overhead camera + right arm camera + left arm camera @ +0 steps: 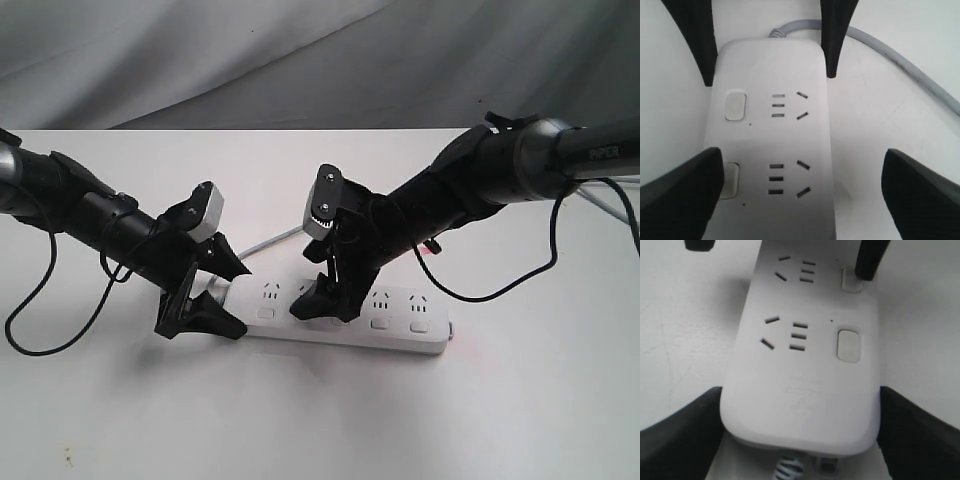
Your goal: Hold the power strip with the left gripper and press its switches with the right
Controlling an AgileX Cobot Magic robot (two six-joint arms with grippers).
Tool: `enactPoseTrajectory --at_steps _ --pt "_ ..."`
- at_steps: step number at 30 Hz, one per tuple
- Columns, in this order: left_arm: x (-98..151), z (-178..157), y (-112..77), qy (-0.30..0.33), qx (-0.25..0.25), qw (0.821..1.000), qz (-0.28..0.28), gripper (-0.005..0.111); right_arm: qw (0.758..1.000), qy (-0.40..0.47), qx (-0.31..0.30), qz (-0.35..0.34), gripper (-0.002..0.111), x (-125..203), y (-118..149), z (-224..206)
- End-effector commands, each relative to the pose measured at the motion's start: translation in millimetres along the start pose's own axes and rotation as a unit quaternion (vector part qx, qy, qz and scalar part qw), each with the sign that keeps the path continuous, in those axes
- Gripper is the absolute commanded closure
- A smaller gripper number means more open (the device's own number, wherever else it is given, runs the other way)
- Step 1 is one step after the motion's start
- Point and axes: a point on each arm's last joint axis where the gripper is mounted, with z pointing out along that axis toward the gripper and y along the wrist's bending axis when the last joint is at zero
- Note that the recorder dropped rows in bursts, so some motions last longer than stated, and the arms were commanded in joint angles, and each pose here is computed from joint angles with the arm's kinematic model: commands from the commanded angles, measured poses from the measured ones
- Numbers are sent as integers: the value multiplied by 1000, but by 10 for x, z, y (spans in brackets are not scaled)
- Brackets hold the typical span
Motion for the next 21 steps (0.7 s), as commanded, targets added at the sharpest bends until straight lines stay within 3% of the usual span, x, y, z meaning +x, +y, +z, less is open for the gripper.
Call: enactPoseTrajectory --at_steps 1,13,21 --pt "-9 21 -7 -1 5 1000 0 66 1000 10 4 4 30 66 -17 45" --pt "-9 21 -7 -1 5 1000 0 66 999 32 27 -3 30 125 -64 69" --pt "-9 21 -7 -1 5 1000 0 66 999 54 2 3 30 254 -36 174"
